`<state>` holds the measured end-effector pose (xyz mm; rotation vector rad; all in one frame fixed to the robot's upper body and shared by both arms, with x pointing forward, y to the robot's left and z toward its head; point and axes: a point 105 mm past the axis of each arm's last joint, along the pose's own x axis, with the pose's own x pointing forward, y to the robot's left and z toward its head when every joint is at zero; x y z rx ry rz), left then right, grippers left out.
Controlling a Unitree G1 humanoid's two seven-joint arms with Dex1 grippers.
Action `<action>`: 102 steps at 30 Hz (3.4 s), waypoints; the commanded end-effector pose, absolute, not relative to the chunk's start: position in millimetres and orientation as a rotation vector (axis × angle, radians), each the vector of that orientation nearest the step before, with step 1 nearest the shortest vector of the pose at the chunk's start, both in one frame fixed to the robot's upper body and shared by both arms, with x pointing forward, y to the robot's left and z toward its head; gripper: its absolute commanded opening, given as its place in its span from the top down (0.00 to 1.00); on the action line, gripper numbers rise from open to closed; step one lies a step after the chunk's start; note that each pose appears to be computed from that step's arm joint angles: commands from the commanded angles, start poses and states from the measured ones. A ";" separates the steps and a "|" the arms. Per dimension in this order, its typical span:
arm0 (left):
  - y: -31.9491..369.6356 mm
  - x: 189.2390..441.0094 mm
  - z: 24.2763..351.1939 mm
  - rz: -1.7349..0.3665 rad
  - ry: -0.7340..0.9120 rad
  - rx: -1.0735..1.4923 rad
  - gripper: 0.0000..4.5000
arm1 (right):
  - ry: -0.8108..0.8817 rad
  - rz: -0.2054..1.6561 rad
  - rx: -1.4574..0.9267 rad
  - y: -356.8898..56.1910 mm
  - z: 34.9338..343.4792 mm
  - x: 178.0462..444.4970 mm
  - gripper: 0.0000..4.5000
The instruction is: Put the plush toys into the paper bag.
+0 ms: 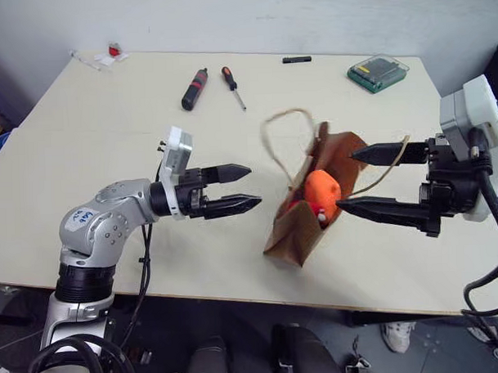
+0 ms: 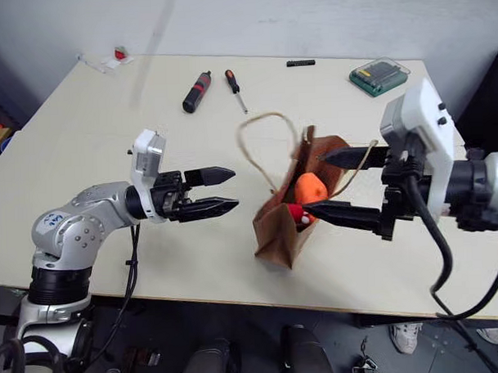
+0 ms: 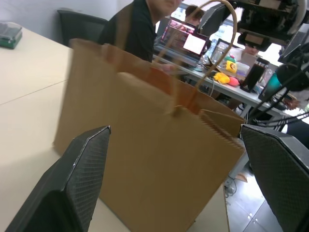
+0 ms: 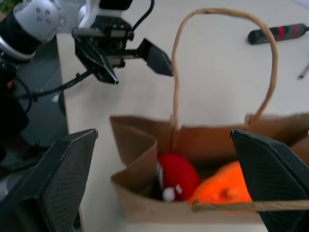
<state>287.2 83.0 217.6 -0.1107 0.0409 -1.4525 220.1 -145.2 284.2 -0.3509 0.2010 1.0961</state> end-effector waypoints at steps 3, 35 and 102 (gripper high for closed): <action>76.6 280.3 218.0 -1.487 0.005 -0.065 0.00 | 0.253 1.120 -0.482 -151.1 283.5 215.9 0.00; 52.4 280.8 184.4 -1.548 0.020 0.068 0.00 | 0.194 0.874 -0.295 -124.6 160.8 254.7 0.99; 54.4 345.3 169.2 -1.813 0.132 0.264 0.75 | 0.230 0.712 -0.229 -230.0 222.7 142.6 0.00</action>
